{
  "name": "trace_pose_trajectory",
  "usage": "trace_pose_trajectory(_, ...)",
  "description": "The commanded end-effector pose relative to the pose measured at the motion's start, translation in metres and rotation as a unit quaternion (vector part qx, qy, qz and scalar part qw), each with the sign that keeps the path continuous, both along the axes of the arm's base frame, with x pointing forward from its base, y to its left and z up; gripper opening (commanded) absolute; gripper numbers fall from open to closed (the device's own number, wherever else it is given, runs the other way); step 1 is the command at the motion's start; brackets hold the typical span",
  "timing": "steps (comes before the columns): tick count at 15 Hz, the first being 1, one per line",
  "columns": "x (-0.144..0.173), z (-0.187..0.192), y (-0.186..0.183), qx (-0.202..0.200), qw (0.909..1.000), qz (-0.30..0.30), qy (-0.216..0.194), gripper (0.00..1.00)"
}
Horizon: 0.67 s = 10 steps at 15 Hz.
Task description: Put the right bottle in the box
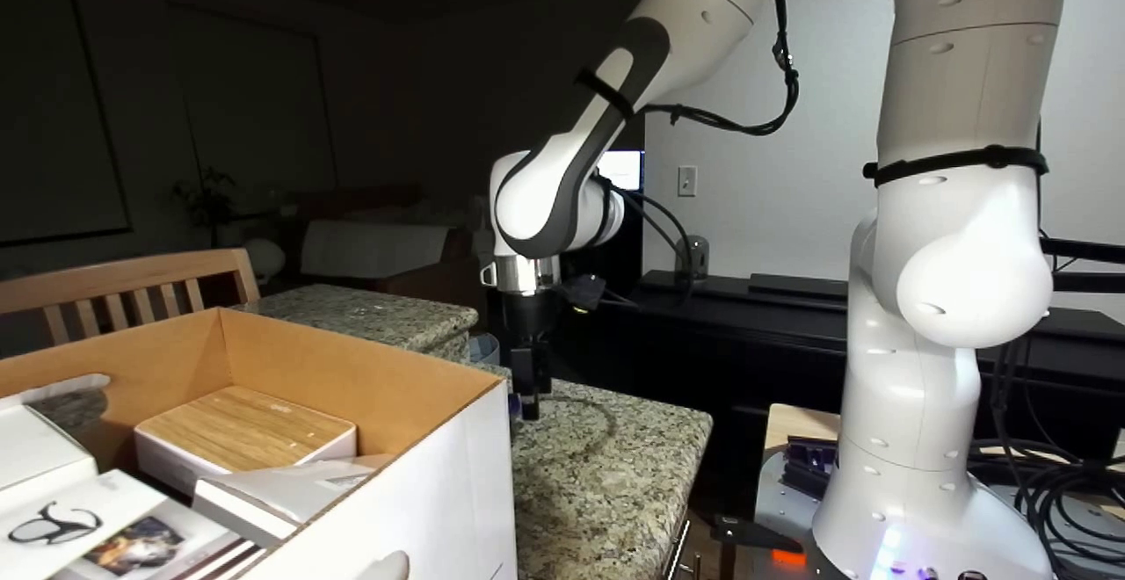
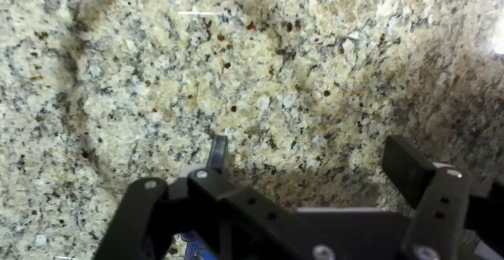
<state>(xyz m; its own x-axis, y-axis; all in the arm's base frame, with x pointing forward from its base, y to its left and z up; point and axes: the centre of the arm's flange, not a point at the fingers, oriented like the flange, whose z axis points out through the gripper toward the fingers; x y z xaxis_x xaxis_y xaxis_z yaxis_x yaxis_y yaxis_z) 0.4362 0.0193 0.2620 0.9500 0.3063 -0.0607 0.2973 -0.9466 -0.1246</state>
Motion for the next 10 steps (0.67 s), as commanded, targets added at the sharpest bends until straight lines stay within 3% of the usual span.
trace_pose_trajectory(1, 0.001, -0.001, 0.0, 0.0, 1.0, 0.001, 0.002, 1.0)
trace_pose_trajectory(4, 0.003, -0.002, 0.0, 0.0, 1.0, 0.002, 0.004, 1.0)
trace_pose_trajectory(10, 0.043, -0.011, -0.001, -0.031, 0.9978, 0.031, -0.05, 1.0)
